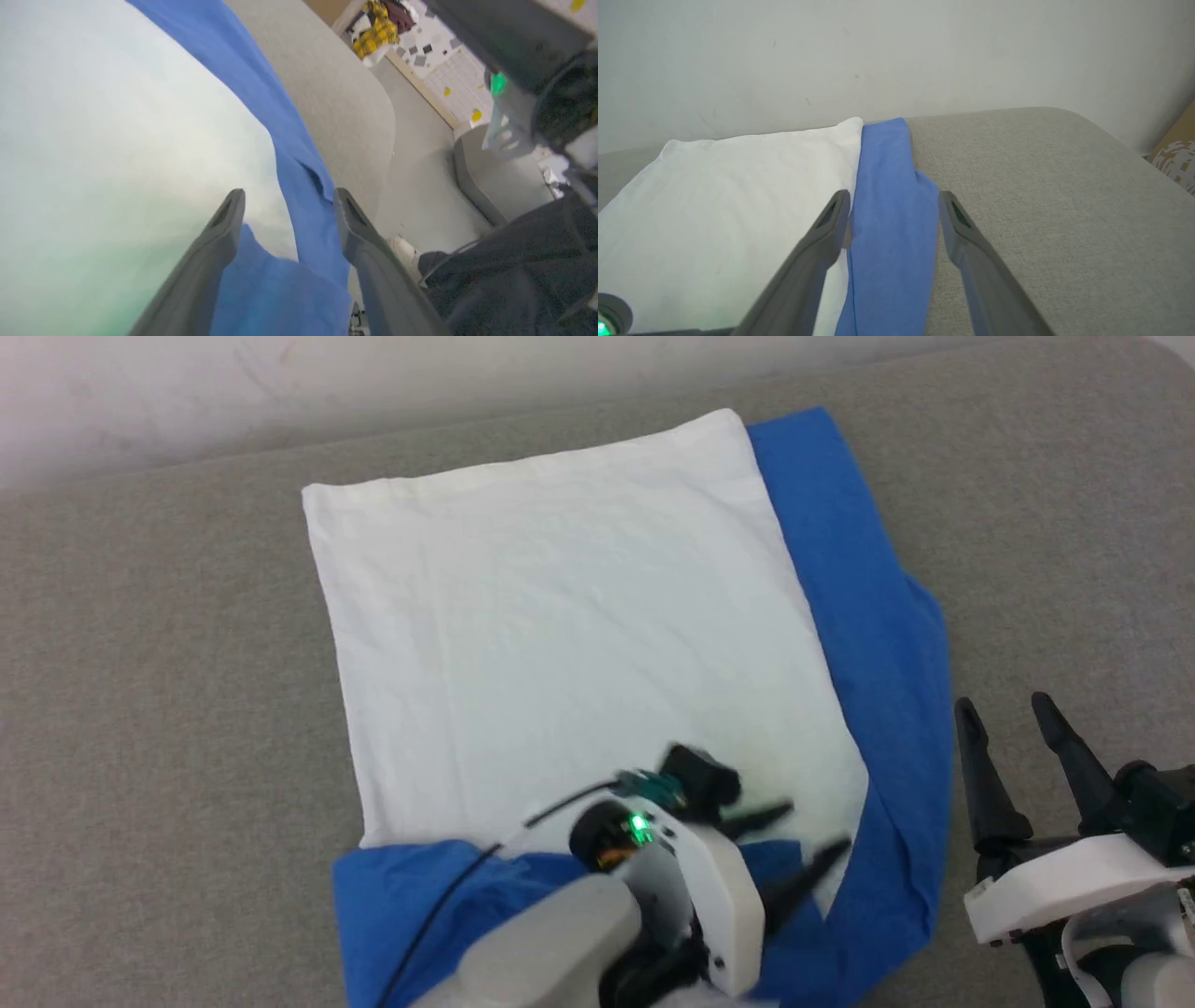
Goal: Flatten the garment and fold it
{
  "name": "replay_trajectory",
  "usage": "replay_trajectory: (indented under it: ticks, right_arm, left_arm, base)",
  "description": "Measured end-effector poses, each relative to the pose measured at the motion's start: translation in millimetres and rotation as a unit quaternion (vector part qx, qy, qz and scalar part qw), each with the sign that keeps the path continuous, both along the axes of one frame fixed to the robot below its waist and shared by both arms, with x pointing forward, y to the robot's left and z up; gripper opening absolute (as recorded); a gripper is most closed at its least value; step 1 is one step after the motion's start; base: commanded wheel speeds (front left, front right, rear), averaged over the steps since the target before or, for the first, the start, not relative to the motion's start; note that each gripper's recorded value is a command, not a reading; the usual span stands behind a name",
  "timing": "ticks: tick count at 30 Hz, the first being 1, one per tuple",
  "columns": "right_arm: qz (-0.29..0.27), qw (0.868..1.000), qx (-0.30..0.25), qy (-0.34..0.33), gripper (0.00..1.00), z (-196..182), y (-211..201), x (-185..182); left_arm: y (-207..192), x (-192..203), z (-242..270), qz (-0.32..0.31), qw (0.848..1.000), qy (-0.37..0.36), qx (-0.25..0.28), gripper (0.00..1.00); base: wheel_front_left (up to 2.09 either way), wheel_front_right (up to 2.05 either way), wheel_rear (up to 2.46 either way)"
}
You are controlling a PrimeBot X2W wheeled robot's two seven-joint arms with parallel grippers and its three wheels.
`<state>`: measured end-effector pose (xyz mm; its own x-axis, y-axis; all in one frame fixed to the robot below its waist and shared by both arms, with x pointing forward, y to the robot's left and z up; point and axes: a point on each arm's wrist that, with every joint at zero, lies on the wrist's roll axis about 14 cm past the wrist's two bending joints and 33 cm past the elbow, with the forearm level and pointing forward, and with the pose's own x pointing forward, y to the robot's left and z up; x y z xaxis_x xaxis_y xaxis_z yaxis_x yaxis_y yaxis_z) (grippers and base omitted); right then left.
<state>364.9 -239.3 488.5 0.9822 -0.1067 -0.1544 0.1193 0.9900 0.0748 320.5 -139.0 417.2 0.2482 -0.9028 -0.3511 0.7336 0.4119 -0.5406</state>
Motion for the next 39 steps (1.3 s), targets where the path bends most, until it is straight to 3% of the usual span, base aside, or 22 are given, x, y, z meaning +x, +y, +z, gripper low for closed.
replay_trajectory:
  ticks: [3,7,12,16,21,29,39]
  right_arm:
    - [0.008,1.0,0.001,-0.001,1.0,1.2,4.8,3.4]
    - [0.022,1.0,-0.001,-0.008,1.0,6.2,10.5,13.3]
    - [0.04,0.999,-0.012,-0.029,1.0,19.7,12.8,38.6]
    - [0.045,0.999,-0.012,-0.025,1.0,20.4,8.6,66.2]
    - [0.038,0.999,-0.002,0.006,1.0,10.2,-6.4,110.6]
    - [0.028,0.996,0.03,0.08,1.0,-21.4,-17.2,186.7]
    - [0.018,0.976,0.018,0.215,1.0,-85.7,-20.8,249.5]
  left_arm:
    - [14.3,44.4,34.0,0.097,0.992,-0.048,-0.065,1.0]
    - [73.1,110.8,62.9,0.241,0.956,-0.146,-0.077,1.0]
    - [169.9,163.1,74.3,0.379,0.894,-0.24,-0.005,1.0]
    - [233.7,175.7,81.4,0.448,0.845,-0.29,0.04,1.0]
    - [284.3,169.7,72.2,0.495,0.809,-0.307,0.079,1.0]
    - [316.9,174.3,68.5,0.529,0.778,-0.327,0.089,1.0]
    - [345.1,176.7,33.3,0.561,0.764,-0.299,0.109,1.0]
  base:
    - [0.0,0.0,0.0]
    - [0.0,0.0,0.0]
    - [0.0,0.0,0.0]
    - [0.0,0.0,0.0]
    - [0.0,0.0,0.0]
    - [0.0,0.0,0.0]
    - [0.0,0.0,0.0]
